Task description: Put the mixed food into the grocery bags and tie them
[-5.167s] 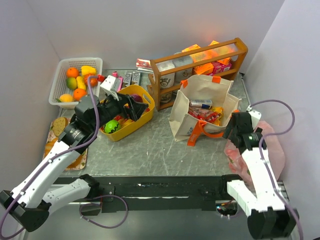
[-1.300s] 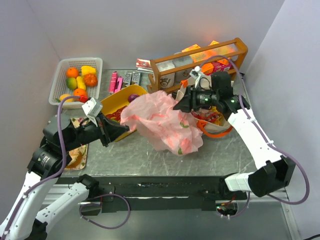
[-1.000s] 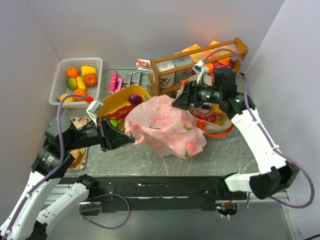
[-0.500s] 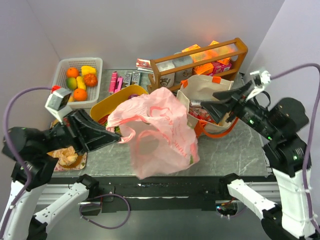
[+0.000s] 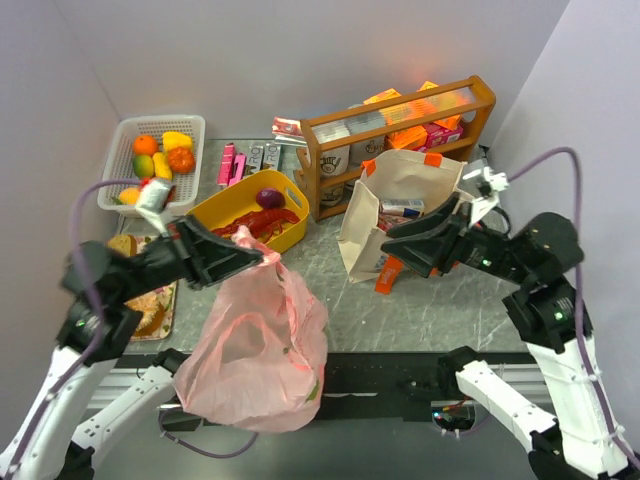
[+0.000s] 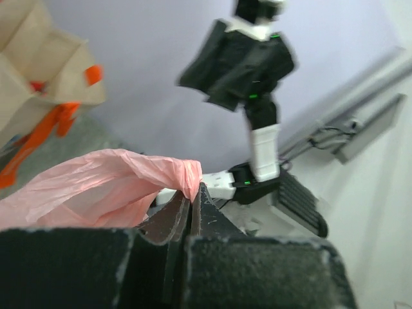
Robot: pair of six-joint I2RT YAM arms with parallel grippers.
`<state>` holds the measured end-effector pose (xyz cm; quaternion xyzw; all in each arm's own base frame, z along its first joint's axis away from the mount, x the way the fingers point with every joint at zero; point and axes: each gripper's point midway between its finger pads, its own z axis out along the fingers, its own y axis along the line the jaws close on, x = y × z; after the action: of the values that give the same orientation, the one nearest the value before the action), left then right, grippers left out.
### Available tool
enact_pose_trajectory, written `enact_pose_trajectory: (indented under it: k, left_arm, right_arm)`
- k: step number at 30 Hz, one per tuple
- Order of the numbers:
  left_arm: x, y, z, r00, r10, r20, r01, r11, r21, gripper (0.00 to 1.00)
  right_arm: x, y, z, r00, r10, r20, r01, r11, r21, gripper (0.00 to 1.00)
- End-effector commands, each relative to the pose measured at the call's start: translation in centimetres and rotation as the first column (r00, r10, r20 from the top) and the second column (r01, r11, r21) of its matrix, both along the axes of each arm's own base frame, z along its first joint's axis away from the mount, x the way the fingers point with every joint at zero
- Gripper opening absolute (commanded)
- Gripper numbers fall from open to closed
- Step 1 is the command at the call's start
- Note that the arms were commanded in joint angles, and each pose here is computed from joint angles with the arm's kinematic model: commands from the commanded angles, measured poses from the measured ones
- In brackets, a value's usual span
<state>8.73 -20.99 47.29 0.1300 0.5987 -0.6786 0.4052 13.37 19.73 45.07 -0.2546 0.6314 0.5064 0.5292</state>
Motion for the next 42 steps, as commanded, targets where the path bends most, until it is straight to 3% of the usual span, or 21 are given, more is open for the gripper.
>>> enact_pose_trajectory:
  k: [1, 5, 9, 17, 23, 33, 42]
  left_arm:
    - [4.7, -1.6, -5.8, 0.994, 0.078, -0.083, -0.070, 0.993, 0.093, 0.01]
    - [7.2, -3.1, -11.5, 0.979, 0.075, -0.191, -0.049, 0.989, 0.141, 0.01]
    - [9.5, -3.7, -13.9, 0.972, 0.122, -0.201, -0.088, 0.981, 0.170, 0.01]
    - [12.1, -3.2, -16.2, 0.979, 0.174, -0.106, -0.140, 0.952, 0.272, 0.01]
    - [12.1, -1.6, -16.5, 0.977, 0.206, -0.045, -0.182, 0.932, 0.313, 0.01]
    - [11.8, -0.8, -17.1, 0.974, 0.221, -0.049, -0.196, 0.929, 0.314, 0.01]
    - [11.5, -0.8, -17.8, 0.977, 0.206, -0.049, -0.180, 0.930, 0.319, 0.01]
  right_arm:
    - [0.5, 1.8, -0.6, 0.998, 0.058, -0.006, -0.058, 0.998, 0.021, 0.51]
    - [0.7, 4.4, -2.6, 0.993, 0.104, -0.051, -0.105, 0.994, -0.015, 0.51]
    - [-0.3, 8.2, -6.4, 0.987, 0.128, -0.092, -0.138, 0.985, -0.107, 0.53]
    - [-0.4, 14.1, -16.2, 0.964, -0.024, -0.264, -0.032, 0.978, -0.206, 0.59]
    - [-0.8, 18.6, -20.2, 0.956, -0.151, -0.253, 0.063, 0.944, -0.324, 0.66]
    - [0.1, 23.4, -23.8, 0.895, -0.249, -0.371, 0.145, 0.947, -0.287, 0.77]
    - [-0.7, 27.0, -26.1, 0.895, -0.153, -0.419, 0.050, 0.968, -0.245, 0.76]
